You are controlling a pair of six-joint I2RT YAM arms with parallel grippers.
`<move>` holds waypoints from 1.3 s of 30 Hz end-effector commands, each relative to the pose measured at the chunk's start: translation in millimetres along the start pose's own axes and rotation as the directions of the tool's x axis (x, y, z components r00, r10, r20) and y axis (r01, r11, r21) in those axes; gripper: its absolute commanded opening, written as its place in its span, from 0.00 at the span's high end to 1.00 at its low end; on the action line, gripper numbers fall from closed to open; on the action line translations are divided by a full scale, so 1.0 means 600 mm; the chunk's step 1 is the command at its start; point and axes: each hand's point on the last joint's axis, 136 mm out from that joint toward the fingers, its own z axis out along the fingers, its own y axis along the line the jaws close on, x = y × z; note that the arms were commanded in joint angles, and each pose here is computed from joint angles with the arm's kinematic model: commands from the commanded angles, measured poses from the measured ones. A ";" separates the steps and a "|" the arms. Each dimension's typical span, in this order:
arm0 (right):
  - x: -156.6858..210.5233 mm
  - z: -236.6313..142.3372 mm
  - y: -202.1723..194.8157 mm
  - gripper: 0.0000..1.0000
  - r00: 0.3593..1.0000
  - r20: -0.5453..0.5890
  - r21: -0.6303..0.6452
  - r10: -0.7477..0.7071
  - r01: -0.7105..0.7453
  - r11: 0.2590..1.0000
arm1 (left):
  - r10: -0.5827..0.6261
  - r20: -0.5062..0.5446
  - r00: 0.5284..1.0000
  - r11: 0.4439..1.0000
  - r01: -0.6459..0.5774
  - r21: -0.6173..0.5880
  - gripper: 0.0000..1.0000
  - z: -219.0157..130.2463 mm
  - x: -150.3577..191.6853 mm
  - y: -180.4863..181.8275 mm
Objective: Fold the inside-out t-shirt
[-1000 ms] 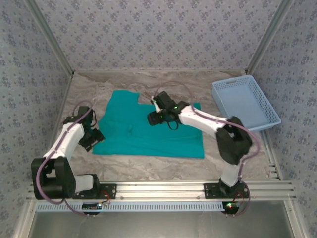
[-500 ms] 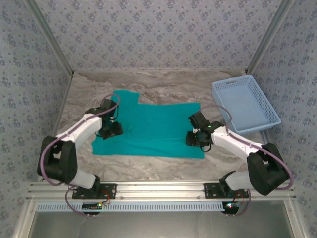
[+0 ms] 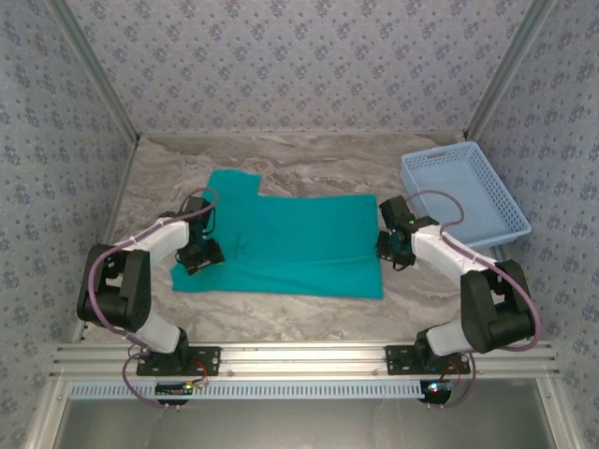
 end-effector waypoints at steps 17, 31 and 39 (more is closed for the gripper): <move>0.008 0.034 -0.058 0.83 0.998 -0.035 0.330 -0.048 0.057 0.942 | -0.182 -0.066 0.981 0.983 0.182 -0.004 0.46 0.027 0.009 0.043; 0.016 -0.080 0.152 0.68 0.964 0.035 -0.266 -0.265 0.264 0.927 | -0.175 -0.023 0.984 0.966 0.176 0.188 0.45 -0.096 -0.002 0.003; 0.128 -0.006 0.192 0.67 0.963 -0.071 -0.203 -0.259 0.241 0.949 | -0.095 0.307 0.947 0.992 0.064 0.111 0.44 -0.172 -0.120 0.016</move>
